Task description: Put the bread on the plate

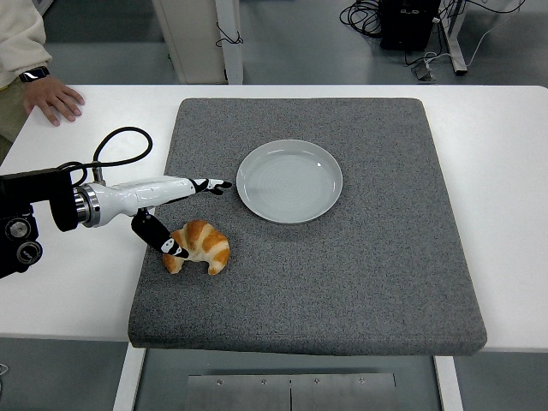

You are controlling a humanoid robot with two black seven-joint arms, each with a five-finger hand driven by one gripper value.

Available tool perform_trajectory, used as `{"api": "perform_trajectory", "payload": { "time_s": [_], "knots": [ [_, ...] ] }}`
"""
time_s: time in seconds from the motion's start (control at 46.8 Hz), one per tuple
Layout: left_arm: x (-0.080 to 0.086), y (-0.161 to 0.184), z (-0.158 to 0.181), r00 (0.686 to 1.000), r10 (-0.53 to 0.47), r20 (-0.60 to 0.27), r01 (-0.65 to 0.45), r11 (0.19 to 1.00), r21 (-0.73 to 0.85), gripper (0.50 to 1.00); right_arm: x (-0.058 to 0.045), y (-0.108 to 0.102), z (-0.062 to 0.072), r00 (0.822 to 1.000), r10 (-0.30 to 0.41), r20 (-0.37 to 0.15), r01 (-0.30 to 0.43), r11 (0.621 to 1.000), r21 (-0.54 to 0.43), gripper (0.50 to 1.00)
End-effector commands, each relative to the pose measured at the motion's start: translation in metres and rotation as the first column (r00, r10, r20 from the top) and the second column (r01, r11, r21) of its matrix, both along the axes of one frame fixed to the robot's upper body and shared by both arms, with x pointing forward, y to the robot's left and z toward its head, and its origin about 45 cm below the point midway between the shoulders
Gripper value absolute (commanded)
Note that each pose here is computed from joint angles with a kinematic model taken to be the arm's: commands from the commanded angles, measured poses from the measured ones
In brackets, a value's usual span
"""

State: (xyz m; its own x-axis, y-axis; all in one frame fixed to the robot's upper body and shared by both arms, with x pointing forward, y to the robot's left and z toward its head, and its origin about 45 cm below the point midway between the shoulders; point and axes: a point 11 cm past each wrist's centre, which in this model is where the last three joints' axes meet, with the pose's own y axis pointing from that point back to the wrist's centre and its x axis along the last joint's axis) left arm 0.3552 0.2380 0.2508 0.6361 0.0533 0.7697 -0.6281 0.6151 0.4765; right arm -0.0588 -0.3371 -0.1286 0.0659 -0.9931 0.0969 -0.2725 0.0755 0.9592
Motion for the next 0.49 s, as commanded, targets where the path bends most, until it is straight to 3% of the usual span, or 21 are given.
{"api": "perform_trajectory", "payload": {
  "time_s": [0.0,0.47],
  "knots": [
    [-0.002,0.0,-0.004,1.0,0.002,-0.005,-0.002,1.0,0.0,0.968,0.0,0.0,0.0,1.0,0.0,0.0,0.0,1.0,0.0,1.0],
    [-0.01,-0.004,-0.018,1.0,-0.003,-0.028,0.002,1.0,-0.026,0.968,0.0,0.0,0.0,1.0,0.0,0.0,0.0,1.0,0.0,1.0]
  ]
}}
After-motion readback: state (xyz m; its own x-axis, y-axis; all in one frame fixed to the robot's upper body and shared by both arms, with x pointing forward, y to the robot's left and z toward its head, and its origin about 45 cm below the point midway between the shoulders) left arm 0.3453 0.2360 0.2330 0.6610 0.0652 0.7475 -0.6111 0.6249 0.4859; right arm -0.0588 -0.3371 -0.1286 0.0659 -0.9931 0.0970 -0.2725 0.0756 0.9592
